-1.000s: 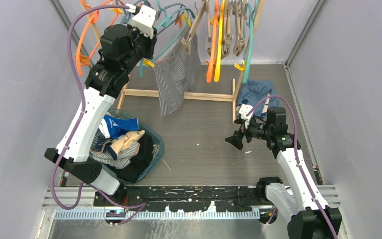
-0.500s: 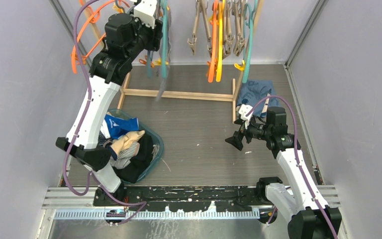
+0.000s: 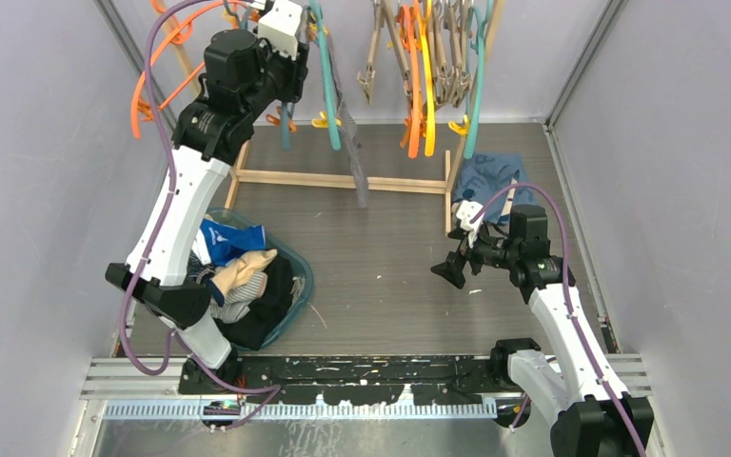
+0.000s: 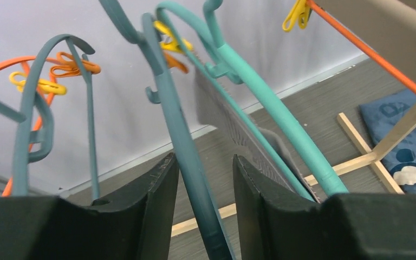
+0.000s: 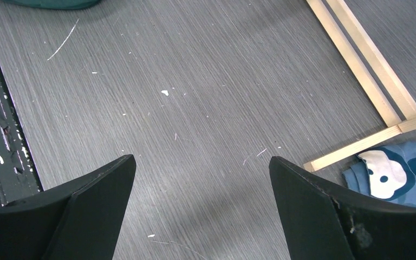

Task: Remove the underwear clipped to the hanger
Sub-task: Pick up the hanger from the clothesline.

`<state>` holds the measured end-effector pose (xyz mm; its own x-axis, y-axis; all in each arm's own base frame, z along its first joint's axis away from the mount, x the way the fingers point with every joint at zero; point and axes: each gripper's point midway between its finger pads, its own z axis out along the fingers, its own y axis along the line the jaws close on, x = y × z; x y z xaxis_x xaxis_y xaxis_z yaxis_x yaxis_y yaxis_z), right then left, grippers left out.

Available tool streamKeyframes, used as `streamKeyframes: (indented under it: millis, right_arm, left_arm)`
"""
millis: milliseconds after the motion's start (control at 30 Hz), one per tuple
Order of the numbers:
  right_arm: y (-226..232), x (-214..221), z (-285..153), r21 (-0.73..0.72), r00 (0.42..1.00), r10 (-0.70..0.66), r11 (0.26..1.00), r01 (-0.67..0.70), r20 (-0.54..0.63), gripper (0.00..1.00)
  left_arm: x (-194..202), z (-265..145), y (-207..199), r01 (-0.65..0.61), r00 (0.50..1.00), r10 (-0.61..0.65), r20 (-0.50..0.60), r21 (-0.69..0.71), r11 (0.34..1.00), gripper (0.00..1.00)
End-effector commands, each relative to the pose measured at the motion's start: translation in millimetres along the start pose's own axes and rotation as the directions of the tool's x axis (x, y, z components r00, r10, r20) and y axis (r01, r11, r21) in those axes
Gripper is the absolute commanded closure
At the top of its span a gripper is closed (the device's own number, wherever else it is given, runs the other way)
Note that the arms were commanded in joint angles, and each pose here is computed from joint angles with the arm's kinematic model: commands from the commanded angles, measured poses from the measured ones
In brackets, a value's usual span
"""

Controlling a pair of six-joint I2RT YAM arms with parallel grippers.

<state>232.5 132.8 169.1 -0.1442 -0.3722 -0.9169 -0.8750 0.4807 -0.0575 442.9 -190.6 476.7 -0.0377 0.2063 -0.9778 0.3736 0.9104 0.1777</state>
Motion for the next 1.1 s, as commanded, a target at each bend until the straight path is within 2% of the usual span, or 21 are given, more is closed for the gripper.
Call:
streamKeyframes:
  millis: [0,267,567,867,1067]
  right_arm:
    - [2,-6,-2,-0.008,0.999,-0.03,1.0,0.03,0.022,0.0]
    - [2,-6,-1,-0.012,0.999,-0.028,1.0,0.028,0.023,0.0]
    - [2,-5,-1,-0.014,0.999,-0.031,0.999,0.031,0.023,0.0]
    - [3,-6,-2,-0.015,0.999,-0.036,0.999,0.036,0.024,0.0]
    - [4,-5,-1,-0.019,0.999,-0.032,0.999,0.032,0.023,0.0]
  left_arm:
    - [-34,-23,27,-0.026,0.994,0.037,0.102,-0.111,0.994,0.59]
    - [-19,-18,60,0.002,0.998,0.011,0.069,-0.181,0.983,0.69]
    - [-18,-30,95,0.045,0.996,-0.024,0.091,-0.238,0.97,0.69]
    - [-46,-64,84,0.072,0.982,-0.04,0.184,-0.172,0.982,0.49]
    - [-63,-83,64,0.104,0.971,-0.088,0.223,-0.06,0.993,0.43]
